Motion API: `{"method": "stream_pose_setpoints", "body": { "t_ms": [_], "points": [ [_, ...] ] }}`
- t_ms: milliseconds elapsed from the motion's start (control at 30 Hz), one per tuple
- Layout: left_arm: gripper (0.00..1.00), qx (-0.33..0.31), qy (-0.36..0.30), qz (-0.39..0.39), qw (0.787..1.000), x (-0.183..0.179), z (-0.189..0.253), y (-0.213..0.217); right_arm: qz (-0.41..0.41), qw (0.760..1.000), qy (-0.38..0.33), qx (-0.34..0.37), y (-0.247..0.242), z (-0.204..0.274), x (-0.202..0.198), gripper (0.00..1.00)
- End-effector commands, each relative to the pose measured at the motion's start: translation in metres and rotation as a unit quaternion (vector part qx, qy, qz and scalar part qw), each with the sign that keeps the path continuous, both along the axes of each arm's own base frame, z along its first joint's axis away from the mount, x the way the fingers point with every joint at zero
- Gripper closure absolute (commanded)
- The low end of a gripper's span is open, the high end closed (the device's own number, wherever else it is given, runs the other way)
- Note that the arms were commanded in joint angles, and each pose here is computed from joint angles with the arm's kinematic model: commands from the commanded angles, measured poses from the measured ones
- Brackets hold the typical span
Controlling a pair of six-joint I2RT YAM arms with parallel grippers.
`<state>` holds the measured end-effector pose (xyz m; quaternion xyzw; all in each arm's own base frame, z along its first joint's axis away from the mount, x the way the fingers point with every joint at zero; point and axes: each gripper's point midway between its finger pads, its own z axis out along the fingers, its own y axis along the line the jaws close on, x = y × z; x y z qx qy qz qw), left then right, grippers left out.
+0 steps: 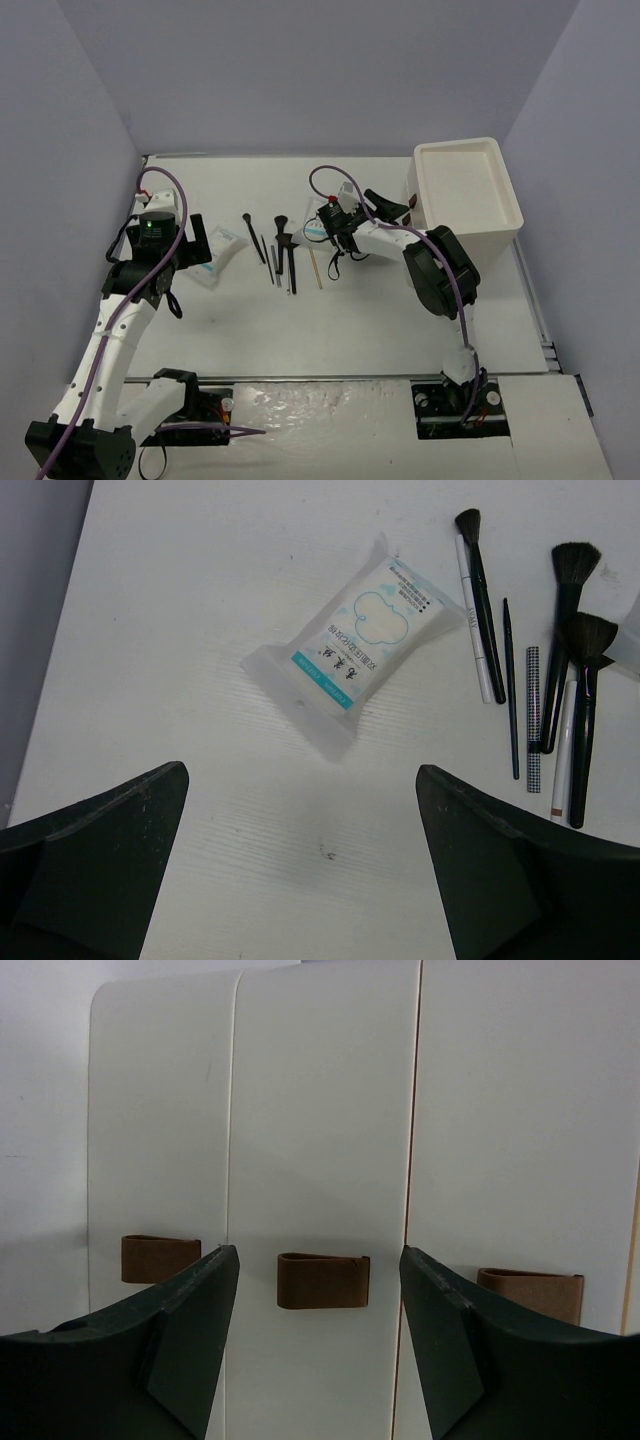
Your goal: Organize the makeup
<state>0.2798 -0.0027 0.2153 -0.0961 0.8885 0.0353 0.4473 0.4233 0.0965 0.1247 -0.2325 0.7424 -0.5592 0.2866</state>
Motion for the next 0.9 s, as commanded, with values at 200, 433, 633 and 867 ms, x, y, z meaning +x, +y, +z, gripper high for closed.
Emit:
{"method": "stream_pose_setpoints", "body": {
  "t_ms": [200,433,633,867],
  "points": [
    [0.03,-0.013,-0.042,0.005,0.999,0.01,0.02,0.0,-0.028,0.998,-0.044,-0.02,-0.007,0.023,-0.007,0.45],
    [0.03,-0.013,-0.042,0.005,0.999,0.011,0.019,0.0,-0.039,0.997,-0.052,-0.033,-0.011,0.023,-0.012,0.5],
    [0.03,-0.014,-0.042,0.004,0.999,0.01,0.02,0.0,-0.044,0.997,-0.057,-0.038,-0.013,0.024,-0.015,0.54],
    [0.03,-0.015,-0.045,0.005,0.999,0.01,0.021,0.001,-0.044,0.997,-0.058,-0.038,-0.013,0.026,-0.016,0.72]
  ]
}}
